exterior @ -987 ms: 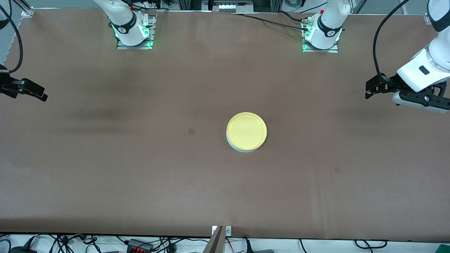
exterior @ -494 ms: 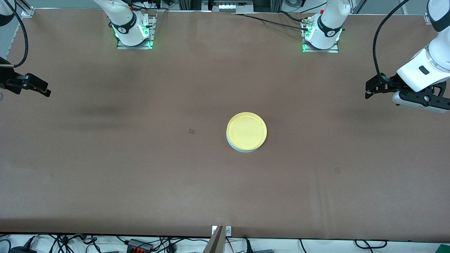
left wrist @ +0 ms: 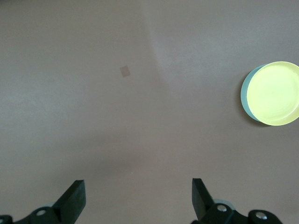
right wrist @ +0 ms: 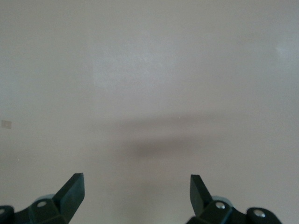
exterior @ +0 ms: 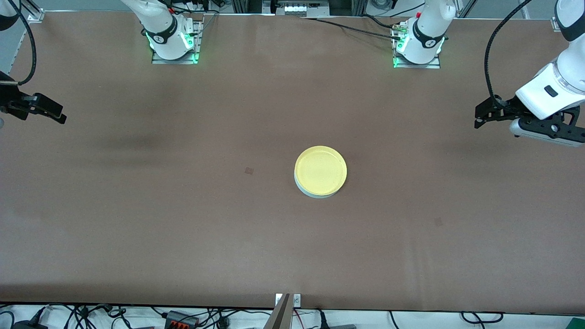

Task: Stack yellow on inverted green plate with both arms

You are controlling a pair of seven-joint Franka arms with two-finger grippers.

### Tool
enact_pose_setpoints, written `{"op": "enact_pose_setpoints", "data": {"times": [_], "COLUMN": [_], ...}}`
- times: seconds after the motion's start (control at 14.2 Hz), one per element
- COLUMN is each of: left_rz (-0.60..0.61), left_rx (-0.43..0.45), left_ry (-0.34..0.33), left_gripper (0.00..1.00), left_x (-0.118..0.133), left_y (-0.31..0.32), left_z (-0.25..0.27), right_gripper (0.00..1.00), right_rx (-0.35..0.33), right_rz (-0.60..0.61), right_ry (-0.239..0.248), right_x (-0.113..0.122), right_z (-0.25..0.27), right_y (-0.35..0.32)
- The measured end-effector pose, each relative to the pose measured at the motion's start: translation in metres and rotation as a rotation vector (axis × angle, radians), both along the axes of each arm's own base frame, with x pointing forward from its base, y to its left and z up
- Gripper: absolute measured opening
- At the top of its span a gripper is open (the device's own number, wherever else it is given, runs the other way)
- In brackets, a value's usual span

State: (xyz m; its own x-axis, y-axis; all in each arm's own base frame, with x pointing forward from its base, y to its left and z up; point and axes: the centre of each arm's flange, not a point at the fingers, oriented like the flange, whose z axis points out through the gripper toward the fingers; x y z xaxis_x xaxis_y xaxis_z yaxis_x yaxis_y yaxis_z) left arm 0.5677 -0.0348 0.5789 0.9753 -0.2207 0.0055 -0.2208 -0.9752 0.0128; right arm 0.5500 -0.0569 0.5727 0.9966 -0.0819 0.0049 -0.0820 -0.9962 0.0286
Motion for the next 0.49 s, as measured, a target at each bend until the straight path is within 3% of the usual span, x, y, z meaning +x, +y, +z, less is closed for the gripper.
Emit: {"op": "enact_pose_setpoints", "data": {"times": [0.49], "left_rz": [0.0], "left_rx": [0.0], "left_ry": [0.001], "left_gripper": [1.0], "left_x": [0.0], "left_y": [0.0], "left_z": [0.0], "right_gripper": [1.0], "right_rx": [-0.001], "right_rz": [0.018], "right_ry": [-0.026], "right_x": [-0.024], "right_z": [0.001], "right_y": [0.009]}}
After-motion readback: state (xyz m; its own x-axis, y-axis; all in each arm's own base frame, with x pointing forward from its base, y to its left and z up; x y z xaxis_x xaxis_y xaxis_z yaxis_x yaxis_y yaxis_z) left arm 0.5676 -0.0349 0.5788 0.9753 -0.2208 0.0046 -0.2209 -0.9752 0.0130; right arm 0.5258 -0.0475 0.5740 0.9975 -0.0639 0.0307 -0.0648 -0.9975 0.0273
